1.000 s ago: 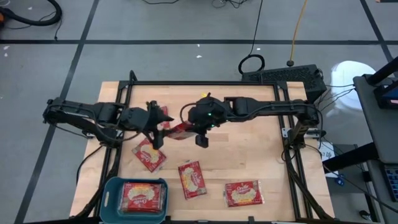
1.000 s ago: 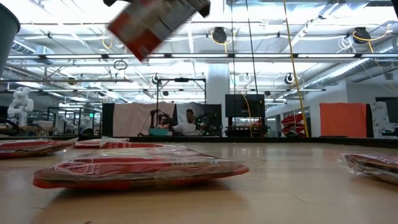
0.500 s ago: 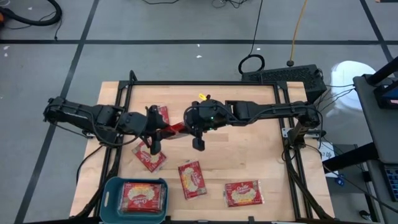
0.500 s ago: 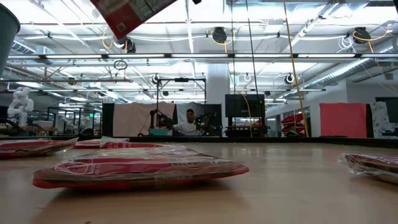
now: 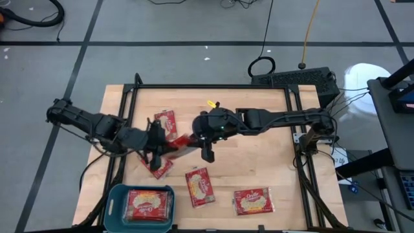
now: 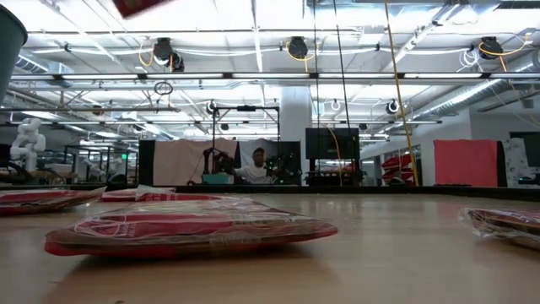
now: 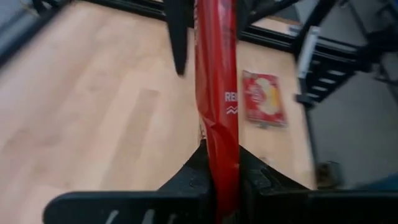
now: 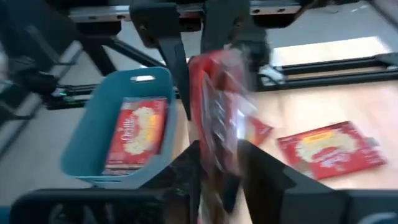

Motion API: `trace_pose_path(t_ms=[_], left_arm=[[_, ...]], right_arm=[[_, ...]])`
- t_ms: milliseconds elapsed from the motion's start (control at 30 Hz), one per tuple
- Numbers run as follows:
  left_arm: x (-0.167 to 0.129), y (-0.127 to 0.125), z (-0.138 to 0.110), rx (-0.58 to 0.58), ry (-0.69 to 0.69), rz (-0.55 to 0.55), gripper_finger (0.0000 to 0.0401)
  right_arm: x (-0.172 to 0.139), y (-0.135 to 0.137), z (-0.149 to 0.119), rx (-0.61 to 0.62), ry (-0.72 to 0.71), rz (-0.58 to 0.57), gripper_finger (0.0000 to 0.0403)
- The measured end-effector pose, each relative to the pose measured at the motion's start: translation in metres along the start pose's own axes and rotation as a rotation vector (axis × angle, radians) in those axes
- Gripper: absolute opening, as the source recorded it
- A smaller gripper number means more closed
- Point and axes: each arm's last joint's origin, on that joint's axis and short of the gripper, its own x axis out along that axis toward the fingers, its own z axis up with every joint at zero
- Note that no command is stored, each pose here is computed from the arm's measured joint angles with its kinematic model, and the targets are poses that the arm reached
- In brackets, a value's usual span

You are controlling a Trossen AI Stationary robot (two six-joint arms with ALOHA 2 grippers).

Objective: Sort popcorn bags into baskets
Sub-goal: Put the popcorn sachet into the bin

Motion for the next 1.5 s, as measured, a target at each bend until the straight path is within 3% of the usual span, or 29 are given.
trace_pose_path(t_ms=[167,267,533,767,1000,1200,1400,1500], left_arm=[[-0.013,-0.021,-0.01,-0.057,0.065,-0.077,0.002],[-0.028,-0.034,-0.018,-0.084,0.15,-0.122,0.002],[-0.044,-0.074,-0.031,-0.094,0.358,-0.119,0.002],[-0.033,-0.115,-0.048,-0.097,0.532,-0.056,0.0023],[-0.006,-0.15,-0.082,-0.07,0.658,0.007,0.0022],[0.006,-0.156,-0.098,-0.026,0.697,0.088,0.0022],[0.013,-0.146,-0.109,0.167,0.728,0.209,0.0025],[0.021,-0.141,-0.114,0.184,0.731,0.232,0.0032]], right_arm=[[-0.006,0.007,-0.006,0.029,0.082,0.084,0.012],[-0.007,0.009,-0.012,0.022,0.138,0.07,0.0124],[-0.014,0.007,-0.022,-0.003,0.254,0.054,0.0123],[-0.034,0.018,-0.034,0.049,0.398,0.04,0.0123],[-0.037,0.031,-0.038,0.027,0.427,0.06,0.0123],[-0.037,0.038,-0.04,0.022,0.432,0.07,0.0123],[-0.037,0.04,-0.041,0.041,0.437,0.068,0.0123],[-0.035,0.04,-0.044,0.044,0.447,0.045,0.0123]])
